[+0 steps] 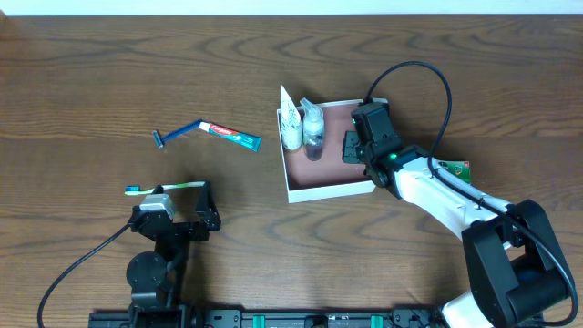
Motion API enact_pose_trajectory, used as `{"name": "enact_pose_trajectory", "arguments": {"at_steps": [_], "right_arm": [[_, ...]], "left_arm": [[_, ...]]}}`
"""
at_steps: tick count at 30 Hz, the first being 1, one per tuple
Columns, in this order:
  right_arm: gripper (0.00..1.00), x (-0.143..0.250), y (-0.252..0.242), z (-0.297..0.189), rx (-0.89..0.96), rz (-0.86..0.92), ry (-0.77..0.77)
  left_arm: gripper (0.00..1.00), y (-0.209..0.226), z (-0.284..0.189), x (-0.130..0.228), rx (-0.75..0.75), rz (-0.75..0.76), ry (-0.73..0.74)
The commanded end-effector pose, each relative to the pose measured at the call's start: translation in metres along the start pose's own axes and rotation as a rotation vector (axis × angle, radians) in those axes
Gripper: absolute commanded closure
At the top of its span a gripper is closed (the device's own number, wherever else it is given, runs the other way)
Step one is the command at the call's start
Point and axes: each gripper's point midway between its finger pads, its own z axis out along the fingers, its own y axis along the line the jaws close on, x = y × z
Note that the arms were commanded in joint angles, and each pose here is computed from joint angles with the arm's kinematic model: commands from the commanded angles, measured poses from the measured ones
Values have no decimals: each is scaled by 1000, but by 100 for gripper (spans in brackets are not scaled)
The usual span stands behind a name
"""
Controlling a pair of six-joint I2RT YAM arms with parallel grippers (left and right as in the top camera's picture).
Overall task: Pack container
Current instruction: 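Raise the right gripper out of the box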
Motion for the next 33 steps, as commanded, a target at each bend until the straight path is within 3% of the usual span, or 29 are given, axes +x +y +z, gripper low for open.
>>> {"name": "enact_pose_trajectory", "arguments": {"at_steps": [1, 9, 13, 17, 22, 33], "right_arm": [[99, -3, -9, -1, 40, 40, -19], [99, 0, -3, -1, 6, 39, -1], [99, -9, 8, -1, -48, -76, -33], [93, -25, 14, -8, -75, -87, -90], [73, -48, 23, -33, -132, -105, -143], [71, -62, 21, -95, -172, -184, -195]], "left_arm": [[2, 3, 2, 17, -1, 9, 47], [2, 3, 2, 17, -1, 9, 47], [2, 3, 2, 17, -1, 9, 47], [2, 3, 2, 17, -1, 9, 47], [2, 3, 2, 17, -1, 9, 47], [2, 3, 2, 17, -1, 9, 47]]}}
